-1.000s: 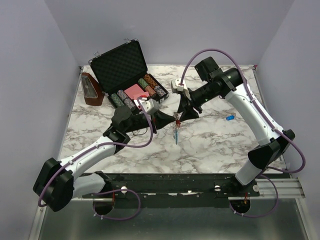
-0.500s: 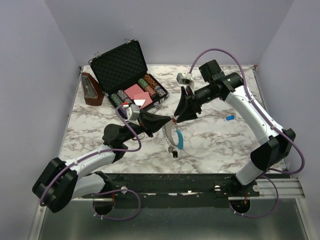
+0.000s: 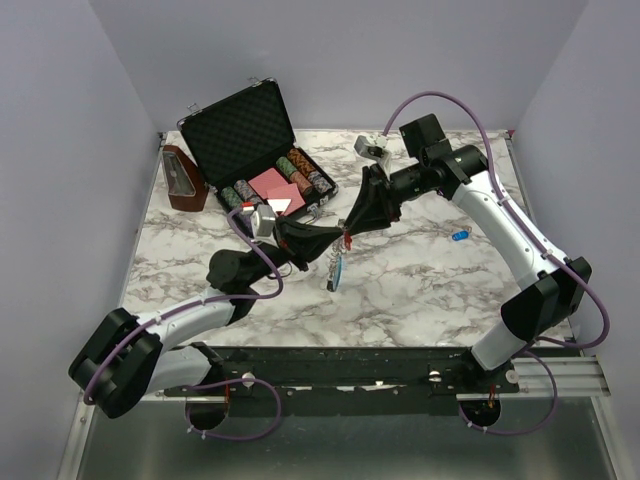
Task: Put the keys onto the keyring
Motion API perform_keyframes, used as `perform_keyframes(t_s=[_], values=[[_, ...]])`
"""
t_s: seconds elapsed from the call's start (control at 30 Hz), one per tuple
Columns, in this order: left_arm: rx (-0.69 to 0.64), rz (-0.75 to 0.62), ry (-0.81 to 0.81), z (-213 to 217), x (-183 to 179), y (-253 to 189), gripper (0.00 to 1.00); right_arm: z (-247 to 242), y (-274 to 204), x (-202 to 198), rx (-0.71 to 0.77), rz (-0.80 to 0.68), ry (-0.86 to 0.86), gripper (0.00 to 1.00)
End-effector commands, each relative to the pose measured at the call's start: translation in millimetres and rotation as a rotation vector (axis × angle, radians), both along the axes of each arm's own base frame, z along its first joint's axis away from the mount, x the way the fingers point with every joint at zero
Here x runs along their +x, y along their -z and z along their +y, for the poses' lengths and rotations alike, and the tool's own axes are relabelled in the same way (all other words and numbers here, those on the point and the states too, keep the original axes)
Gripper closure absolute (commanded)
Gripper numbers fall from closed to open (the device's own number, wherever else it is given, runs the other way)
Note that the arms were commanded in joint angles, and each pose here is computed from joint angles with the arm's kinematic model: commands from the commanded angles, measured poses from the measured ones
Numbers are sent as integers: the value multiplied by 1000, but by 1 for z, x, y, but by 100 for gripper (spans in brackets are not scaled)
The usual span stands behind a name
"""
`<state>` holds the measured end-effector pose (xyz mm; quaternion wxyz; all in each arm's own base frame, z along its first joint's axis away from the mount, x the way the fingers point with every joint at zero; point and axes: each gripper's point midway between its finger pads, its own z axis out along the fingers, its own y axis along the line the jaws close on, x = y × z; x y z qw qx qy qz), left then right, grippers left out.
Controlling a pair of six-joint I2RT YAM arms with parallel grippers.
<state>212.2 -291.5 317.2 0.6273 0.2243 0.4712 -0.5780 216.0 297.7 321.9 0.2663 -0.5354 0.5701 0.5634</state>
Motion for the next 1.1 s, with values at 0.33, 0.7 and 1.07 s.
perform_keyframes(t_s=[0.33, 0.7, 1.07], values=[[-154, -58, -41, 14, -3, -34, 100, 5, 0, -4, 11, -11, -13, 83], [-86, -32, -29, 10, -3, -23, 74, 2, 7, 8, -81, -92, 44, 100], [397, -18, -23, 13, -7, 30, 21, -26, 44, 10, -410, -263, 10, 100]])
